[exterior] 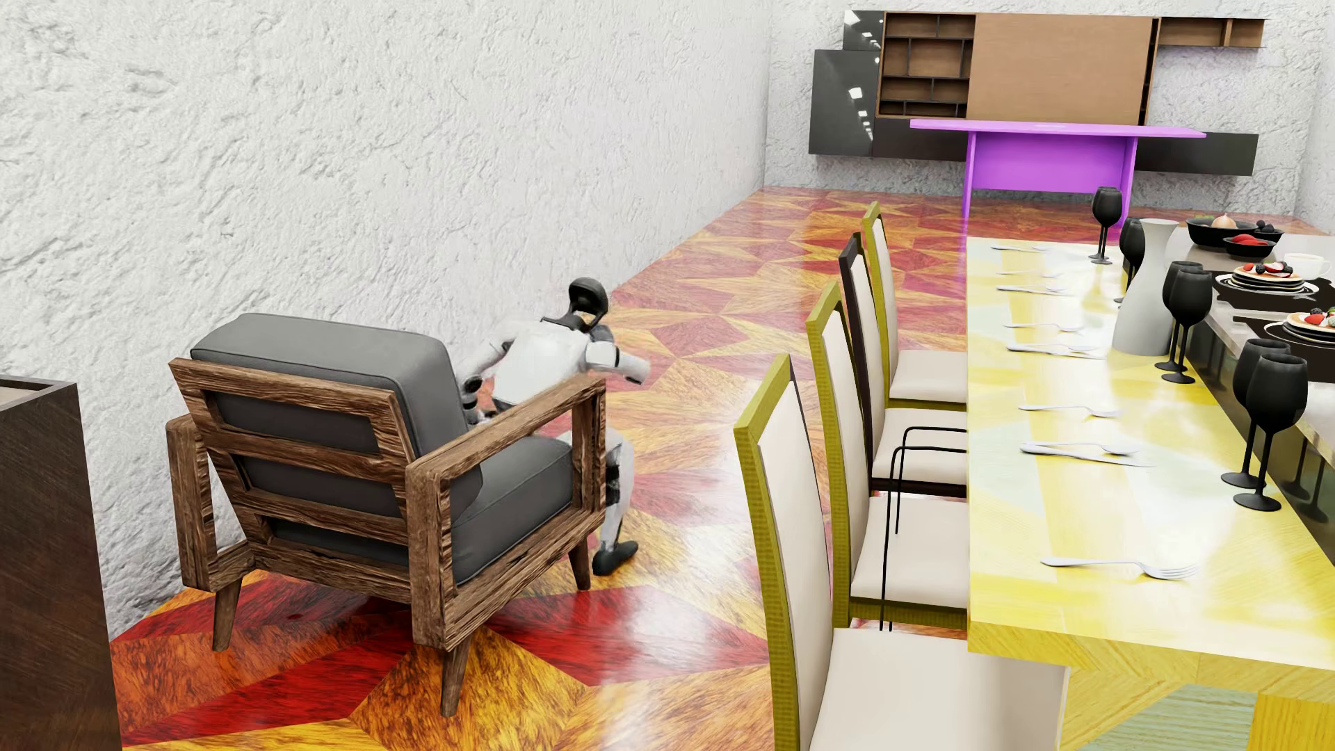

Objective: Rest on dark chair

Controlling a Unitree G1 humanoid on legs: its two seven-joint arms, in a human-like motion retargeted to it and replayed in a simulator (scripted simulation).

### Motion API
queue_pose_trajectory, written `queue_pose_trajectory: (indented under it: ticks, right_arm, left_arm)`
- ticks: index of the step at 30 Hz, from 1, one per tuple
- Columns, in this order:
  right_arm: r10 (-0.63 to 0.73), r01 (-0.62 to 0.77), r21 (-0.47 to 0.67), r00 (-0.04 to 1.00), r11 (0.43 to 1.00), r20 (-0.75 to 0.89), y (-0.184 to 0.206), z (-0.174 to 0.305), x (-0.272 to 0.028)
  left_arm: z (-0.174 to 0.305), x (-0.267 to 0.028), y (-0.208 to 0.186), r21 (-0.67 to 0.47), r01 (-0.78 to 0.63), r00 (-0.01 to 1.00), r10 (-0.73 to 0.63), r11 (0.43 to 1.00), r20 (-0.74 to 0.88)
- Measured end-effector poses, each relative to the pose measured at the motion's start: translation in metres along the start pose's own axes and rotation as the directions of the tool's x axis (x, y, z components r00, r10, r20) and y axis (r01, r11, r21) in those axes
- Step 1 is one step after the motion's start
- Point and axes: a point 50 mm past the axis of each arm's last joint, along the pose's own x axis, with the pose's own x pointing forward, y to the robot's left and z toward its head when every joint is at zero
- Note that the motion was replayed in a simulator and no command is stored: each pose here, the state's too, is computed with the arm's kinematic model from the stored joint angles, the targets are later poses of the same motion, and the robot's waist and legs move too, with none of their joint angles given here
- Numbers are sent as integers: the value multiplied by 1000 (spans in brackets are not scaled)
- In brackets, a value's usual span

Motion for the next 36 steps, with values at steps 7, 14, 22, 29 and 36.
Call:
queue_pose_trajectory:
  ticks: [7,14,22,29,36]
  right_arm:
    - [404,-147,561,838,814,-366,82,104,-220]
    - [625,-171,722,655,670,-425,32,159,-293]
    - [825,-280,806,410,521,-390,57,191,-354]
    - [818,-247,808,387,536,-424,68,194,-358]
    - [811,-261,804,425,535,-402,73,189,-348]
  left_arm:
    - [63,11,-7,5,89,947,-86,996,309]
    - [149,-28,-42,129,454,628,-420,881,655]
    - [138,-48,-88,346,661,385,-696,666,606]
    - [119,-49,-95,289,662,487,-690,692,536]
    - [120,-46,-97,275,627,529,-658,729,536]
